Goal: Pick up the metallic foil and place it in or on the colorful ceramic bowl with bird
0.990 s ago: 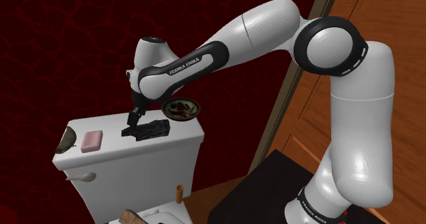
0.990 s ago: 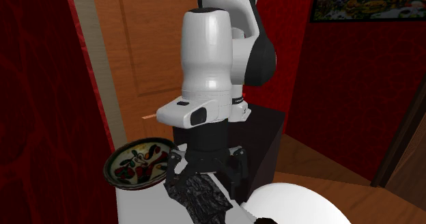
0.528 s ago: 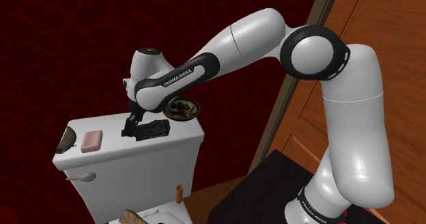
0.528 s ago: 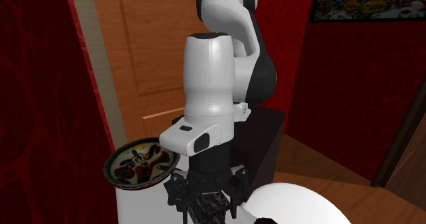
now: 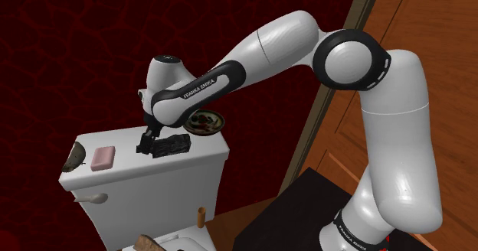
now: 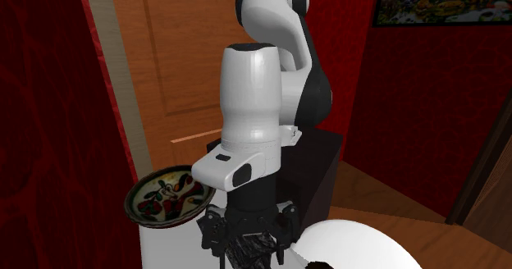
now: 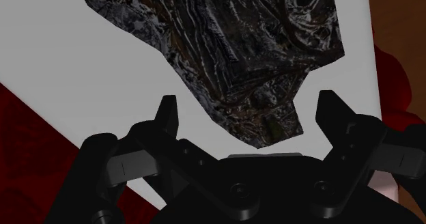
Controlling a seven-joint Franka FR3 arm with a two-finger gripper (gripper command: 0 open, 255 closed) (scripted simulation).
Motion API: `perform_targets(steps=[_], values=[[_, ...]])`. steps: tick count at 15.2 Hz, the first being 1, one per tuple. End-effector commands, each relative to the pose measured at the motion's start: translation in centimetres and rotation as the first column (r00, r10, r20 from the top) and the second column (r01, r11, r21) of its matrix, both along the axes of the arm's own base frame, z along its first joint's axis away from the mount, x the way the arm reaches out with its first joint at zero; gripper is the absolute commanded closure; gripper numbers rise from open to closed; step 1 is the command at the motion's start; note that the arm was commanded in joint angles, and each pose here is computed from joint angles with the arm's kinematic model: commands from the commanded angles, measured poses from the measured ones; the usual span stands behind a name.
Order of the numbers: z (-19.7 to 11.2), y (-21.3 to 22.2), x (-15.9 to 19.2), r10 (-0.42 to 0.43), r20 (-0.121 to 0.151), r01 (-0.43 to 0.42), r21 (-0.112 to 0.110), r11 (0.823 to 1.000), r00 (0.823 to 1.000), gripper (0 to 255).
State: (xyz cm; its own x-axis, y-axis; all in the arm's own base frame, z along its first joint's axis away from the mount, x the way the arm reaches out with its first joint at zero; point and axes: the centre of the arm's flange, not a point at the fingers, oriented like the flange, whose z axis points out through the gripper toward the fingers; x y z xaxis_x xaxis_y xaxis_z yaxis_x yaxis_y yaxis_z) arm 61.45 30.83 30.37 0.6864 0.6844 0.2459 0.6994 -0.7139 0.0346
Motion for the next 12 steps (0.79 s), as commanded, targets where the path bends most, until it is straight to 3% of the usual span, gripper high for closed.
perform_targets(steps=[1, 12], values=[[0.0, 0.0, 0.0, 0.0, 0.0, 0.0, 0.0, 1.0, 1.0, 255], [1.1, 0.0, 0.0, 0.0, 0.0, 0.0, 0.0, 1.0, 1.0, 255]])
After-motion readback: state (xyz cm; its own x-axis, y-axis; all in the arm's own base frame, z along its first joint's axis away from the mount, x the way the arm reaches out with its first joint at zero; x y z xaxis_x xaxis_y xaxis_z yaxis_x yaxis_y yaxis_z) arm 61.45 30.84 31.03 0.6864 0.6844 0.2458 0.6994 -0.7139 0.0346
